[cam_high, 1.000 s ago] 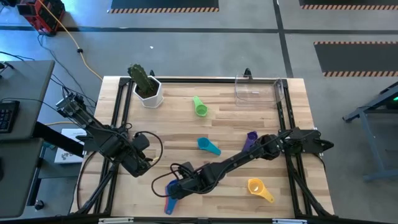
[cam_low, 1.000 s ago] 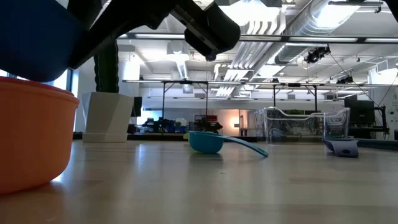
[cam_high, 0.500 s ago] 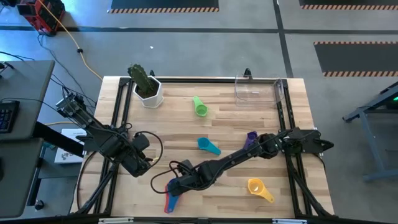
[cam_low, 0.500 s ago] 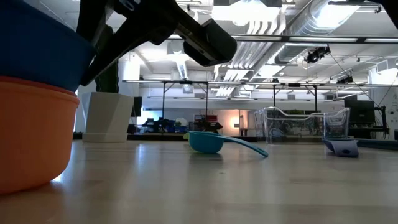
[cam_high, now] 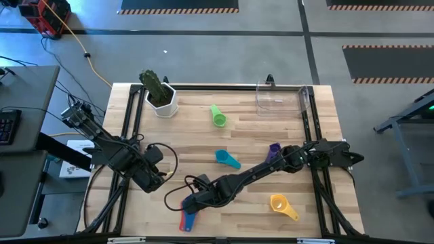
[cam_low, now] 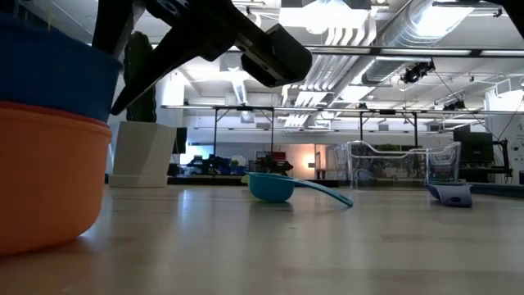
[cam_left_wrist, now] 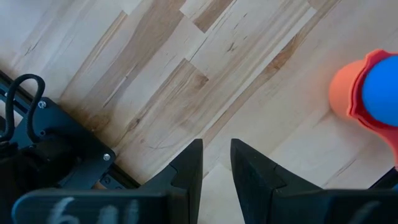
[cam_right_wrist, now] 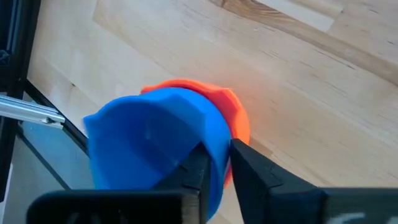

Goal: Nest measuring cups in basket
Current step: Stack the blue measuring cup on the pink measuring cup

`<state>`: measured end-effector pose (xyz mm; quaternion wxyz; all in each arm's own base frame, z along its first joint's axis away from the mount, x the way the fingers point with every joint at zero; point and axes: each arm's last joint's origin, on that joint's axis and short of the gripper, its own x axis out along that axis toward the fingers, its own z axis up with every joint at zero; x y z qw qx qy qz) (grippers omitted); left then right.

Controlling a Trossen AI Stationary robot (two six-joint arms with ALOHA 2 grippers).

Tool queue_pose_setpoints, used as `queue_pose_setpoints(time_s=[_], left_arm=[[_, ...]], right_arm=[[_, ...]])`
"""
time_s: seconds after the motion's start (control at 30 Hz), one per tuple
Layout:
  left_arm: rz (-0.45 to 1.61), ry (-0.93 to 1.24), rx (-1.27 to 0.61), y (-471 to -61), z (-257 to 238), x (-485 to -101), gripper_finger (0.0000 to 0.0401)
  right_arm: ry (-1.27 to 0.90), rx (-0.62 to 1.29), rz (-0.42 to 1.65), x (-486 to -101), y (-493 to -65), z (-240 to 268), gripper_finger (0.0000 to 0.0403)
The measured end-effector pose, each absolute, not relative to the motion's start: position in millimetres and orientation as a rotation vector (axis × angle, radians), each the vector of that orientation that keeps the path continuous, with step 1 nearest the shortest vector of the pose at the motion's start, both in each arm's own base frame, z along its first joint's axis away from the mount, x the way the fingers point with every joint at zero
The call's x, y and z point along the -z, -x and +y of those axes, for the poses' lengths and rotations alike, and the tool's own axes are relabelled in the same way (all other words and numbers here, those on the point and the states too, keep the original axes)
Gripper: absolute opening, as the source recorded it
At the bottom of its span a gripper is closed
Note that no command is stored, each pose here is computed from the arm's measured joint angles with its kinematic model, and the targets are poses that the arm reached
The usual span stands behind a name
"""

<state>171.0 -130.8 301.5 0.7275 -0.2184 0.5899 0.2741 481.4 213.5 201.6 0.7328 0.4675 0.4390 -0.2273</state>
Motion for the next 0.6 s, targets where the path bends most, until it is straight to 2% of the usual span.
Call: queue_pose_setpoints(time_s=[0.27,0.6], left_arm=[[1.301,0.479,-0.603,-171.0,-130.8,-301.5,0.0074],[1.267,0.525,-0.527,-165.9,-148.2,-301.9,0.0074]], right_arm=[[-1.03,0.506,0.961,-201.6,-482.5,210.9,0.0105],[-1.107,0.344,1.166,-202.2,-481.3,213.4,0.0108]])
